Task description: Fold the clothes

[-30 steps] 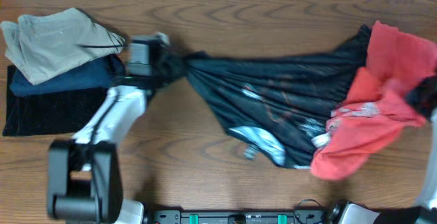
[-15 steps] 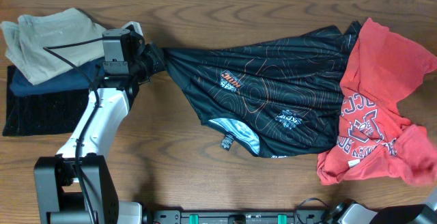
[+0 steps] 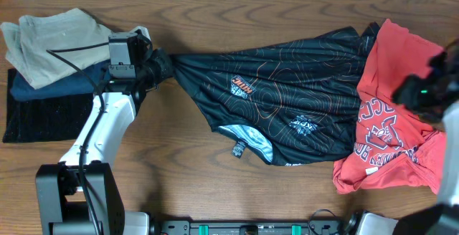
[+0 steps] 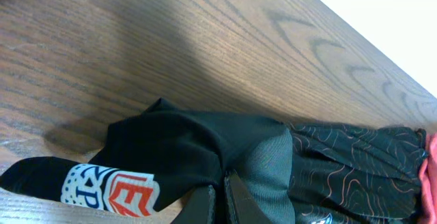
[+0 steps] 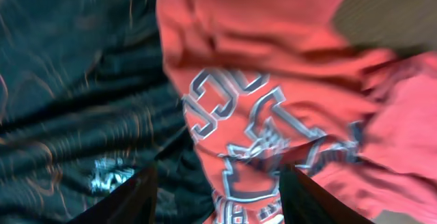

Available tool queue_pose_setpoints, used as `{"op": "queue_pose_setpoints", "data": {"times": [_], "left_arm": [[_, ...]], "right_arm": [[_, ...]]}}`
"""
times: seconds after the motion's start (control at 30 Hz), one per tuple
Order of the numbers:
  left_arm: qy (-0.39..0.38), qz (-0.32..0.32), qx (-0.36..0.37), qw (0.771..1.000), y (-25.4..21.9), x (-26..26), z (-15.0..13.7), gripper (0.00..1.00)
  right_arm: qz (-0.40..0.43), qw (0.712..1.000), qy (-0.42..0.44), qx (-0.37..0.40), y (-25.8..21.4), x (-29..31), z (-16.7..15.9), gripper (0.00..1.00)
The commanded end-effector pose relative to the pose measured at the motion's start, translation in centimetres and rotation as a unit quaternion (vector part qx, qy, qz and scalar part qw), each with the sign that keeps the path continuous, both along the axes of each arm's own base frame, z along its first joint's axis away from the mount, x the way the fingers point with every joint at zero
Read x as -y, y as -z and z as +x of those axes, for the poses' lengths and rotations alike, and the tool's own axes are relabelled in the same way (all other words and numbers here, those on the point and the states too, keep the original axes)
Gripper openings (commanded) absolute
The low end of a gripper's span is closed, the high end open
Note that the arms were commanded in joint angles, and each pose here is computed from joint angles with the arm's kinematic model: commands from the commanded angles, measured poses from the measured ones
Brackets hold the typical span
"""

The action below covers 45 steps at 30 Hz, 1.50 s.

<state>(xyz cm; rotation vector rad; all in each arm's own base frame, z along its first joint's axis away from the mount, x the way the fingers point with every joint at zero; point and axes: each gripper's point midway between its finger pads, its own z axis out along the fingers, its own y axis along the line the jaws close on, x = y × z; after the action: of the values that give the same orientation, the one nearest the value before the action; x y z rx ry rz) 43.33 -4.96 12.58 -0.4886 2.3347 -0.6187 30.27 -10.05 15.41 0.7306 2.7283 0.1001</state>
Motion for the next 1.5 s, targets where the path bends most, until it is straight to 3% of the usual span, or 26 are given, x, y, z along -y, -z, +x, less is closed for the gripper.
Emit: {"op": "queue_pose_setpoints", "data": {"times": [0.0, 0.33, 0.37, 0.4, 0.47, 0.57, 0.77, 0.9, 1.13, 1.23, 1.37, 1.47], "left_arm": [[0.001, 0.01, 0.012, 1.0, -0.9, -0.3, 0.5, 0.06], [0.001, 0.01, 0.009, 1.0, -0.8, -0.3, 0.3, 0.06], [0.001, 0.01, 0.008, 1.0, -0.8, -0.3, 0.3, 0.06], [0.001, 0.01, 0.008, 1.0, -0.8, -0.3, 0.3, 0.06], [0.001, 0.01, 0.006, 1.0, -0.7, -0.3, 0.3, 0.06], [0.001, 0.01, 0.004, 1.0, -0.6, -0.3, 0.2, 0.06], [0.001, 0.011, 0.003, 1.0, -0.6, -0.3, 0.2, 0.06], [0.004, 0.015, 0.005, 1.0, -0.6, -0.3, 0.2, 0.06], [0.005, 0.016, 0.01, 1.0, -0.7, -0.3, 0.3, 0.05], [0.005, 0.016, 0.012, 1.0, -0.8, -0.3, 0.4, 0.06], [0.005, 0.016, 0.017, 1.0, -1.0, -0.3, 0.5, 0.06], [0.008, 0.016, 0.021, 1.0, -1.1, 0.0, 0.6, 0.06]], "right_arm": [[0.002, 0.998, -0.041, -0.052, 3.7, -1.7, -0.4, 0.57], [-0.052, 0.994, -0.047, -0.083, 11.3, -2.1, 1.9, 0.59], [-0.064, 0.993, -0.034, -0.091, 11.8, -1.6, 1.8, 0.52], [-0.074, 0.992, -0.025, -0.096, 12.1, -1.2, 1.8, 0.38], [-0.099, 0.989, -0.009, -0.11, 12.5, -0.1, 1.4, 0.01], [-0.166, 0.975, 0.076, -0.127, 10.9, 3.3, 0.1, 0.01], [-0.234, 0.948, 0.198, -0.085, 1.9, 10.3, -0.6, 0.01], [-0.269, 0.911, 0.306, -0.068, -3.5, 15.4, -3.9, 0.01], [-0.226, 0.867, 0.436, -0.083, -3.8, 18.7, -9.7, 0.09], [-0.16, 0.888, 0.428, -0.052, -2.8, 17.9, -8.0, 0.16], [-0.06, 0.963, 0.26, 0.02, -2.3, 14.2, -1.7, 0.18], [-0.003, 0.991, 0.115, 0.065, -2.7, 9.7, 2.1, 0.2]]}}
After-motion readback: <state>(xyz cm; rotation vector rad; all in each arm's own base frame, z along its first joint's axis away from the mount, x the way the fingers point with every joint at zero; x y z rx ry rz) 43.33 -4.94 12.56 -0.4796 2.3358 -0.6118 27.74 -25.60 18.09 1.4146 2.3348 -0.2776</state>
